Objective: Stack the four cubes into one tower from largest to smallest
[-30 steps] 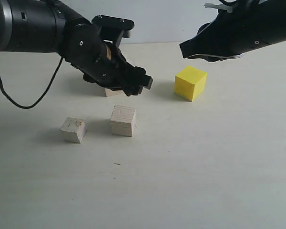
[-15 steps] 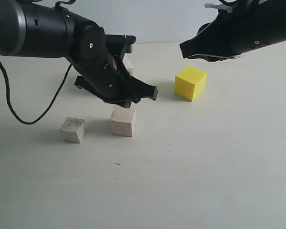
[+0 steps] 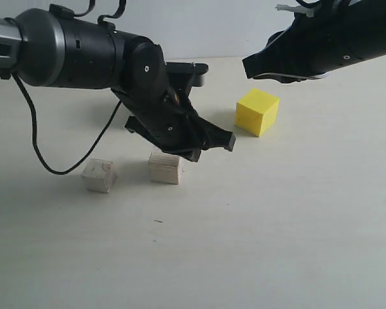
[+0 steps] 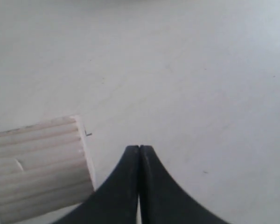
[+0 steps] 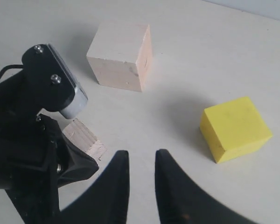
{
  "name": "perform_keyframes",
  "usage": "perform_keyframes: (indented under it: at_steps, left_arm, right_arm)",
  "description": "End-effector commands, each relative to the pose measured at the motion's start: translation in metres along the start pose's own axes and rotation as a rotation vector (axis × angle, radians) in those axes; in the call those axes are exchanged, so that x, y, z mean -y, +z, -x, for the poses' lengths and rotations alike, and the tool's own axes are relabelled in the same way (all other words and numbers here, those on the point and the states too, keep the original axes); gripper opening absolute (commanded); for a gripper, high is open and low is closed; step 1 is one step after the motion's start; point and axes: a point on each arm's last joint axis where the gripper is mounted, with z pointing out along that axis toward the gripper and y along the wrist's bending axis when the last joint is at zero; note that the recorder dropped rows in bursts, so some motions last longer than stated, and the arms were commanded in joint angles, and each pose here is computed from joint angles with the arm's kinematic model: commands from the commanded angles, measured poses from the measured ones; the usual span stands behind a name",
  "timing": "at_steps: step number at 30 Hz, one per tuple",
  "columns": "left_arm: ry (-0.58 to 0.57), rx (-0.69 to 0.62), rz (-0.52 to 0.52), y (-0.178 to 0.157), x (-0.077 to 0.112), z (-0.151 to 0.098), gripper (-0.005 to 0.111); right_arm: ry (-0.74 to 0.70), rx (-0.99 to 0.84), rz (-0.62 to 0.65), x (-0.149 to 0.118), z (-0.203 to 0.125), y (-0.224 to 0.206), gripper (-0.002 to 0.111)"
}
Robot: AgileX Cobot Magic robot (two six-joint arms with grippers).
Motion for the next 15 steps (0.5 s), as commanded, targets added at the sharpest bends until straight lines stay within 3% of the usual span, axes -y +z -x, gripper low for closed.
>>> perform_keyframes:
  at_steps: [1, 7, 15]
  left_arm:
    - [-0.003, -0.044, 0.007, 0.016, -0.002, -0.004, 0.000]
    - [0.006, -0.002, 0.028, 0.021, -0.009, 0.001, 0.000]
    - [-0.084, -0.035, 0.096, 0.017, -0.053, 0.006, 0.000]
  right_arm:
    - [-0.003, 0.006, -0.001, 0.000, 0.002, -0.003, 0.022]
    - [-0.005, 0.000, 0.001, 0.000, 0.001, -0.003, 0.022]
    - [-0.005, -0.003, 0.002, 0.000, 0.001, -0.003, 0.022]
